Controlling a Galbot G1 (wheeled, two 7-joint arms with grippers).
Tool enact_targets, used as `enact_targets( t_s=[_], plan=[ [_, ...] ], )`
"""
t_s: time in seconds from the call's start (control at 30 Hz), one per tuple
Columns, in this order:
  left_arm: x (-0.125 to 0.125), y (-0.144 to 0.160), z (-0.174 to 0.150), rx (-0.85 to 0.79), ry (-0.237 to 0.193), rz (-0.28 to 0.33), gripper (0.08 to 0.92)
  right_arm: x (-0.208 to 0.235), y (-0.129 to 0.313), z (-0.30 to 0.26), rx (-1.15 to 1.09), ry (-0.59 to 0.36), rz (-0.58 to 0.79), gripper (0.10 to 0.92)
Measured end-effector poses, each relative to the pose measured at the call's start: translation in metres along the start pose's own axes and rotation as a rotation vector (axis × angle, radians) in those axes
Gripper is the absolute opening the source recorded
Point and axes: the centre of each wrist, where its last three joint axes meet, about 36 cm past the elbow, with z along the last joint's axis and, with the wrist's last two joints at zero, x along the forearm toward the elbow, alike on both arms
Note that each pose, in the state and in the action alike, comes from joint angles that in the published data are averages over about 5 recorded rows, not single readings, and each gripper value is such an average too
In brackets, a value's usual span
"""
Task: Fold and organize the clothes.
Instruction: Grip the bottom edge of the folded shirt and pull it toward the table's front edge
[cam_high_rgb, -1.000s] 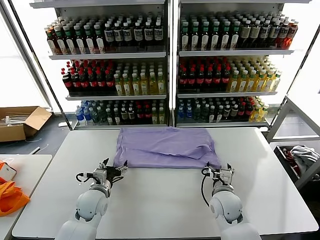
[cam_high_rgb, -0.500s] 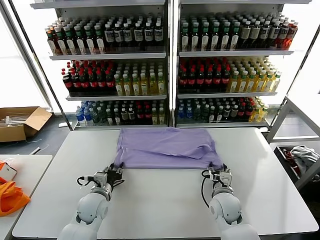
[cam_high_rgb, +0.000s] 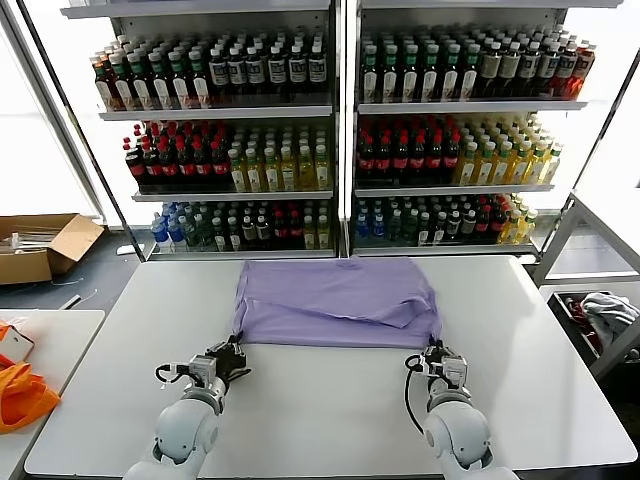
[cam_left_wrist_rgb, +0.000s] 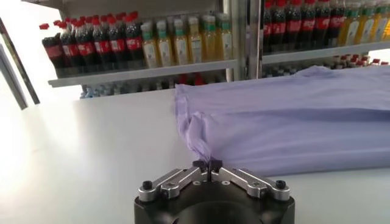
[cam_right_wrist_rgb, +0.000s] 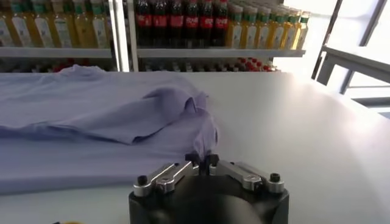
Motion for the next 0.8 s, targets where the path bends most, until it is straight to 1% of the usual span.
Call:
enact_targets(
  t_s=[0.13, 0.27, 0.37, 0.57, 0.67, 0.8],
  plan=[
    [0.011, 0.001, 0.001, -0.018, -0.017, -0.010, 0.088, 0.018, 0.004, -0.002, 0.000, -0.017, -0.011, 0.124],
    [0.030, -0.001, -0.002, -0.035, -0.041, -0.018, 0.088, 0.042, 0.010, -0.003, -0.007, -0.039, -0.022, 0.124],
    [0.049, -0.004, -0.004, -0.037, -0.064, -0.017, 0.088, 0.062, 0.013, -0.001, -0.014, -0.048, -0.026, 0.124],
    [0.096, -0.010, -0.003, -0.042, -0.101, -0.011, 0.088, 0.101, 0.014, 0.010, -0.013, -0.044, -0.005, 0.124],
    [0.118, -0.011, -0.001, -0.048, -0.106, -0.009, 0.088, 0.116, 0.012, 0.018, -0.005, -0.031, 0.016, 0.124],
    [0.141, -0.014, 0.009, -0.051, -0.089, -0.012, 0.088, 0.135, 0.007, 0.027, 0.012, -0.015, 0.044, 0.124]
  ],
)
